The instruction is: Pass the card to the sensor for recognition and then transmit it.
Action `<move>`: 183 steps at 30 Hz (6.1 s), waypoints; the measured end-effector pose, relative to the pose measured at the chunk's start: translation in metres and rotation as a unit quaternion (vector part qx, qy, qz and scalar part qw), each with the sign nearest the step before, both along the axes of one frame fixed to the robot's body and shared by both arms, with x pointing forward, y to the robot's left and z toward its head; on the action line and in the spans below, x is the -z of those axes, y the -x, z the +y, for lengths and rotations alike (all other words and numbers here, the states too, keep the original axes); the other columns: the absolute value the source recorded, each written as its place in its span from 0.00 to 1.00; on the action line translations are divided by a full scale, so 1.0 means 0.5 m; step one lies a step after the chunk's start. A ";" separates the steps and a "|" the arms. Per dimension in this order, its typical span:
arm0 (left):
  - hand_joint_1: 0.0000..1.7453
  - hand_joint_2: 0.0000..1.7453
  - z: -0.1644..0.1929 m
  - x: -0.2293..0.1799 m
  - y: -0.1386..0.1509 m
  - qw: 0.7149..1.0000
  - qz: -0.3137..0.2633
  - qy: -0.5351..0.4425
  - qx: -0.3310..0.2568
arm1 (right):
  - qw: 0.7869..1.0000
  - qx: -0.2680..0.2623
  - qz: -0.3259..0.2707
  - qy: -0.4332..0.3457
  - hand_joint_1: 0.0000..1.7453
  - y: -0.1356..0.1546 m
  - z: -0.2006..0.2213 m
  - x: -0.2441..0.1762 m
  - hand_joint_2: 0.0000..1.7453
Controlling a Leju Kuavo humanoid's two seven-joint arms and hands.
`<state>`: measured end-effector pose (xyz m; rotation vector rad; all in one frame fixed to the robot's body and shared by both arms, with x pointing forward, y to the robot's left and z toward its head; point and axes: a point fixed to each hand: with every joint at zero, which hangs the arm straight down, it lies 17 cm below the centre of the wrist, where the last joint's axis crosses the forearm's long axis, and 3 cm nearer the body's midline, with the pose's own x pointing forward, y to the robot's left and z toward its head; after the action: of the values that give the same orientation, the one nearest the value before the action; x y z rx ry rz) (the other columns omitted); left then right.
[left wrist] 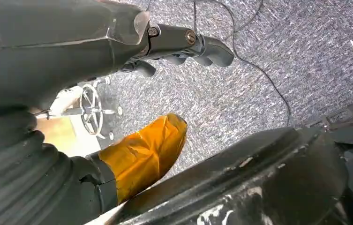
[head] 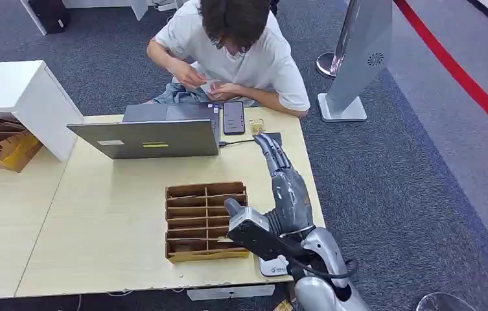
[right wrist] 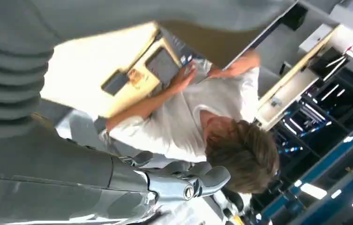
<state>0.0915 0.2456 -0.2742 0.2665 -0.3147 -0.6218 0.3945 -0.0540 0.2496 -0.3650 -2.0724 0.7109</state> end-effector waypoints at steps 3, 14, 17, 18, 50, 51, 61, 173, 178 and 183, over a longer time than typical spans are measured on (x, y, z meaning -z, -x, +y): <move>0.00 1.00 0.001 0.000 0.001 1.000 -0.001 -0.001 -0.003 | 1.000 -0.006 -0.002 -0.026 0.00 0.018 -0.004 -0.006 0.00; 0.00 1.00 0.000 -0.001 -0.004 1.000 -0.005 -0.001 0.003 | 0.983 -0.043 -0.090 -0.153 0.00 0.098 -0.042 -0.118 0.00; 0.00 1.00 -0.001 -0.001 -0.004 1.000 -0.006 0.000 0.003 | 0.980 -0.048 -0.090 -0.168 0.00 0.108 -0.049 -0.120 0.00; 0.00 1.00 -0.001 -0.001 -0.005 1.000 -0.006 0.000 0.002 | 0.980 -0.050 -0.086 -0.171 0.00 0.110 -0.051 -0.117 0.00; 0.00 1.00 -0.002 -0.002 -0.002 1.000 -0.010 0.003 -0.004 | 0.971 -0.136 -0.002 -0.197 0.00 0.170 -0.044 -0.042 0.00; 0.00 1.00 -0.002 -0.002 -0.002 1.000 -0.010 0.003 -0.004 | 0.971 -0.136 -0.002 -0.197 0.00 0.170 -0.044 -0.042 0.00; 0.00 1.00 -0.002 -0.002 -0.003 1.000 -0.011 0.004 -0.005 | 0.982 -0.134 -0.024 -0.130 0.00 0.179 -0.025 -0.028 1.00; 0.00 1.00 -0.009 -0.001 -0.008 1.000 0.001 0.002 0.009 | 0.944 -0.100 0.019 0.313 0.00 0.120 0.105 0.322 1.00; 0.00 1.00 -0.010 -0.001 -0.009 1.000 0.001 0.001 0.014 | 0.945 -0.097 0.021 0.312 0.00 0.112 0.112 0.318 1.00; 0.00 1.00 -0.011 -0.001 -0.010 1.000 0.002 0.002 0.018 | 0.945 -0.095 0.028 0.310 0.01 0.104 0.120 0.322 1.00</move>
<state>0.0964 0.2400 -0.2735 0.2557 -0.3168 -0.6578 0.3424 0.0059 0.0887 -0.4864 -1.8022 1.4794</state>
